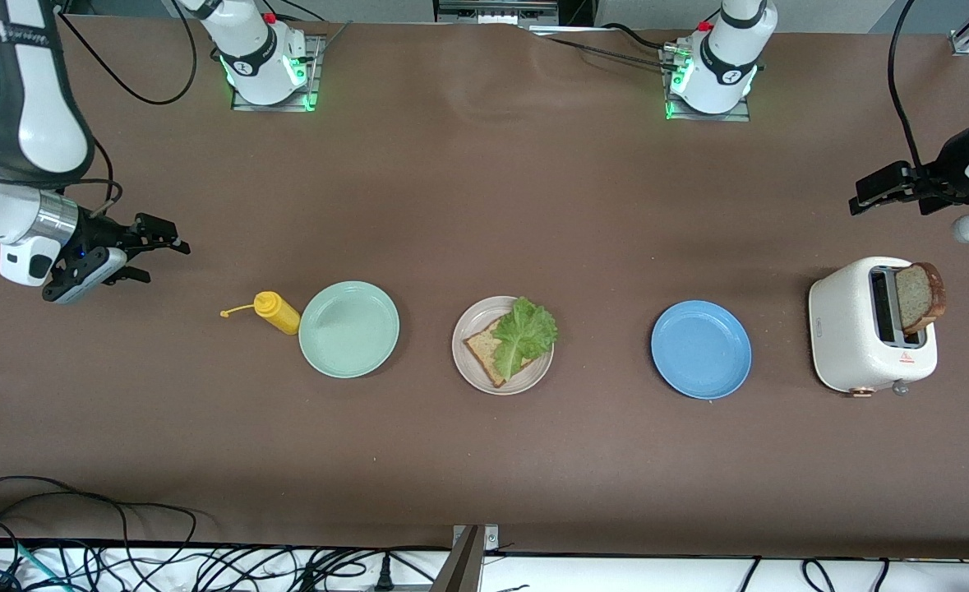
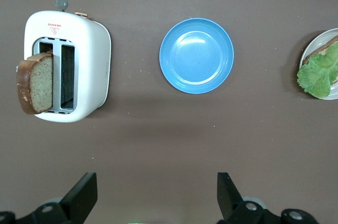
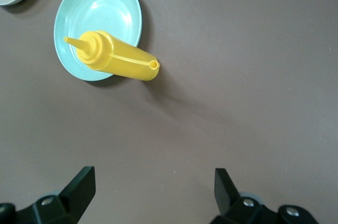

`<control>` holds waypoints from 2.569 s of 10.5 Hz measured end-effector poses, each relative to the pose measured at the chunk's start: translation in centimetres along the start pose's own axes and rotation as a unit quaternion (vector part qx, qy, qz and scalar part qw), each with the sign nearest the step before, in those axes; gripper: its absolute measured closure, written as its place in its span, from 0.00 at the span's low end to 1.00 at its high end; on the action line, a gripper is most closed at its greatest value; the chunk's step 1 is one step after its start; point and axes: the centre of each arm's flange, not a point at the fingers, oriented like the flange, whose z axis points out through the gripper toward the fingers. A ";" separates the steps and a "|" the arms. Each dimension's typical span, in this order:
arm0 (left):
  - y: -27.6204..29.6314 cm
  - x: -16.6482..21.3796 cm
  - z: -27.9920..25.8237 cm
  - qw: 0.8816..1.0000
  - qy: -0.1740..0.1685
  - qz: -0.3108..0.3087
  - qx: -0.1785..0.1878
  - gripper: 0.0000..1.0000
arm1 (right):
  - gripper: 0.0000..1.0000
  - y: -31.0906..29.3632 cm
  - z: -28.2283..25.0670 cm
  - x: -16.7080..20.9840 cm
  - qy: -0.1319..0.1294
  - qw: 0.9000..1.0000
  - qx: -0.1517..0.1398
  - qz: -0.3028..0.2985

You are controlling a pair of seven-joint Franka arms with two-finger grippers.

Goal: Make sandwich on beige plate with both arms
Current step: 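Swing the right gripper around to the side of the mustard bottle, then close the right gripper around the yellow mustard bottle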

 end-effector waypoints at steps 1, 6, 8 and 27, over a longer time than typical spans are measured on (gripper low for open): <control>0.0 0.0 0.0 1.000 0.000 0.000 0.000 0.00 | 0.00 1.0 0.8 -0.5 0.019 0.999 0.018 -0.028; 0.0 0.0 0.1 1.000 0.000 0.000 0.000 0.00 | 0.00 5.6 9.0 -3.3 0.183 0.959 0.088 -0.198; 0.0 0.0 0.1 1.000 -0.001 0.000 0.000 0.00 | 0.00 6.2 12.7 -3.7 0.247 0.934 0.097 -0.239; 0.0 0.2 0.2 1.000 -0.002 0.000 0.000 0.00 | 0.71 1.5 24.3 0.5 0.464 0.825 0.133 -0.293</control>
